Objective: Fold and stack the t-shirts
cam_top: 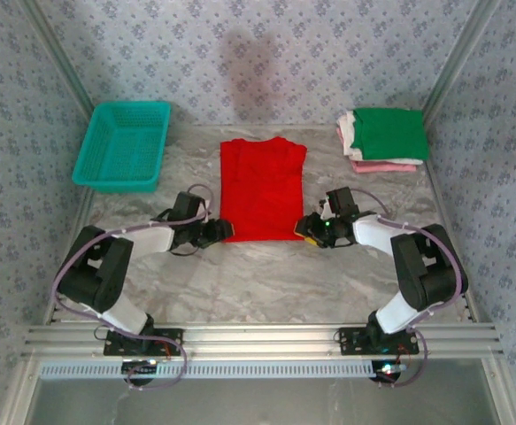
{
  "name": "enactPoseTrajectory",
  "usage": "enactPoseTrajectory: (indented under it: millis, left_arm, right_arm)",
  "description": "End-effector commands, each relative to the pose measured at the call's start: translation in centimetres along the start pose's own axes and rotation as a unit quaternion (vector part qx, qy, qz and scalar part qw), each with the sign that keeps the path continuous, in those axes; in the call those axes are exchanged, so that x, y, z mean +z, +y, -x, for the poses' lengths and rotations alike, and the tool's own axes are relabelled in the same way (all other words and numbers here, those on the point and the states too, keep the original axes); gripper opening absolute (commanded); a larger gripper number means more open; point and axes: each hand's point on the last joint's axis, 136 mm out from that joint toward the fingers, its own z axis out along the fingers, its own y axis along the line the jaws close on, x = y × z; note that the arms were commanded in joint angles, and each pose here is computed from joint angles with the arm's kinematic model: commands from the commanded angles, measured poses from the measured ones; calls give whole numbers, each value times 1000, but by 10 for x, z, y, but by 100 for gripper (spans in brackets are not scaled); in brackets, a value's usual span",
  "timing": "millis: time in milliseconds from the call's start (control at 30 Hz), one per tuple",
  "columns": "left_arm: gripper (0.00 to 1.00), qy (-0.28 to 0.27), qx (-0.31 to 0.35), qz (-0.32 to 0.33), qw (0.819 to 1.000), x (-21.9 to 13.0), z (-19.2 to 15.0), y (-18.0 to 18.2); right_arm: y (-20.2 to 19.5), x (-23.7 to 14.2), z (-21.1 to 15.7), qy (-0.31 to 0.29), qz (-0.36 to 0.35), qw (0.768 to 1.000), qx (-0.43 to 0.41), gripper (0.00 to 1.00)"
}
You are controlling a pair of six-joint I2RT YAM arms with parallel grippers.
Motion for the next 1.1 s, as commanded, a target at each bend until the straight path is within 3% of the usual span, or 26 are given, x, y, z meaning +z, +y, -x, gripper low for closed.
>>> enactPoseTrajectory:
  millis: [0, 400, 500, 667, 733, 1067]
  left_arm:
    - [53, 2, 11, -20, 1000, 4, 5, -13]
    - [52, 10, 9, 14, 1000, 7, 1, -4]
    - [38, 8, 4, 27, 1000, 11, 3, 2]
    - [4, 3, 1, 44, 999, 11, 7, 7]
    - [0, 3, 5, 47, 999, 9, 8, 6]
    - [0, -8, 14, 46, 999, -1, 14, -2]
  right_arm:
    - [-6, 6, -3, 2, -7, 1000, 7, 46]
    - [-2, 6, -1, -4, 4, 1000, 7, 45]
    - [-2, 3, -1, -12, 5, 1000, 9, 45]
    - [-4, -6, -3, -21, 0, 1000, 10, 45]
    - [-5, -7, -6, -20, -1, 1000, 12, 45]
    - [-4, 3, -10, -2, 3, 1000, 24, 46]
